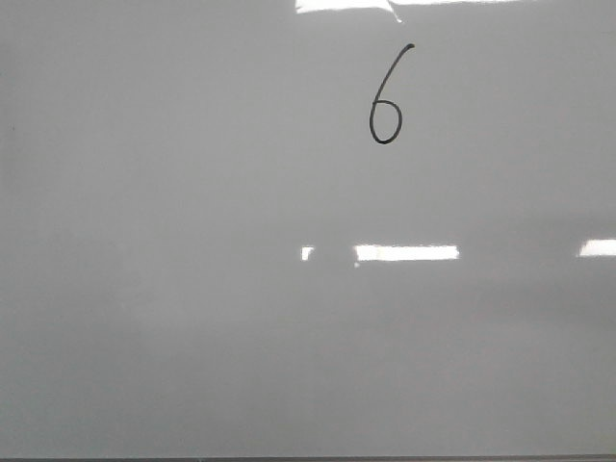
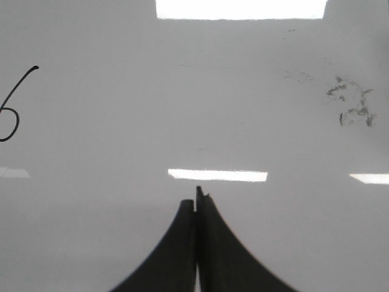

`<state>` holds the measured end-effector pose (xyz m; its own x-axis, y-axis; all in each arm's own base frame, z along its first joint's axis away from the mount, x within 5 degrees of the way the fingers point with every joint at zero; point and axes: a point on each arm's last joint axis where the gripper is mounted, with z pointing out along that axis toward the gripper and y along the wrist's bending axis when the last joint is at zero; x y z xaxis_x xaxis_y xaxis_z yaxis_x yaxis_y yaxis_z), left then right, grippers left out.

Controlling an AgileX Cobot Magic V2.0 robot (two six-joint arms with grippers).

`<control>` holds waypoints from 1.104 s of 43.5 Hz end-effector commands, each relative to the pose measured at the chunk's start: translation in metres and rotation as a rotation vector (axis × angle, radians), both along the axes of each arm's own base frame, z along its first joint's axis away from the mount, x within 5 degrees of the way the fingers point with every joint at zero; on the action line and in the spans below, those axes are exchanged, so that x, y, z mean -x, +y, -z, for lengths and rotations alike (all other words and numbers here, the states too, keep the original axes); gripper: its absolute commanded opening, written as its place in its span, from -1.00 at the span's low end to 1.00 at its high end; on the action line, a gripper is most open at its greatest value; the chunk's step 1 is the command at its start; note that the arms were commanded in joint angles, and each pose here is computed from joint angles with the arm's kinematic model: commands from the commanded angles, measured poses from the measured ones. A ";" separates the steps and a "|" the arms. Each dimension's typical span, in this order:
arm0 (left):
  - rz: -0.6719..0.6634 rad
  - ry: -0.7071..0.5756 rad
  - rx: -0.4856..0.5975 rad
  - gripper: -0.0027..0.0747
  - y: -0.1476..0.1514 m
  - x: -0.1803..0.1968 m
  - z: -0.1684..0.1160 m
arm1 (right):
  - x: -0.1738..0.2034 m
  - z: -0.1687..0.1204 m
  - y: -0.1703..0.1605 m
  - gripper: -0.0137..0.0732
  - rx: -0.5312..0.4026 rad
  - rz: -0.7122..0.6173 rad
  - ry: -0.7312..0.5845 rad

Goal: Write number 6 on whiteboard

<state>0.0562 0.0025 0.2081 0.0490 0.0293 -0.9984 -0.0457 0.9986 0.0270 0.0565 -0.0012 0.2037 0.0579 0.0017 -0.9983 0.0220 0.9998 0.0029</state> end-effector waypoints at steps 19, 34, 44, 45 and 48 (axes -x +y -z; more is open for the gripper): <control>-0.002 -0.102 0.001 -0.98 0.000 0.002 -0.008 | 0.003 -0.011 0.000 -0.97 -0.032 -0.001 -0.121; -0.002 -0.102 0.001 -0.98 0.000 0.002 -0.008 | 0.003 -0.011 0.000 -0.97 -0.032 -0.001 -0.119; -0.002 -0.102 0.001 -0.98 0.000 0.002 -0.008 | 0.003 -0.011 0.000 -0.97 -0.032 -0.001 -0.119; -0.002 -0.102 0.001 -0.98 0.000 0.002 -0.008 | 0.003 -0.011 0.000 -0.97 -0.032 -0.001 -0.119; -0.002 -0.102 0.001 -0.98 0.000 0.002 -0.008 | 0.003 -0.011 0.000 -0.97 -0.032 -0.001 -0.119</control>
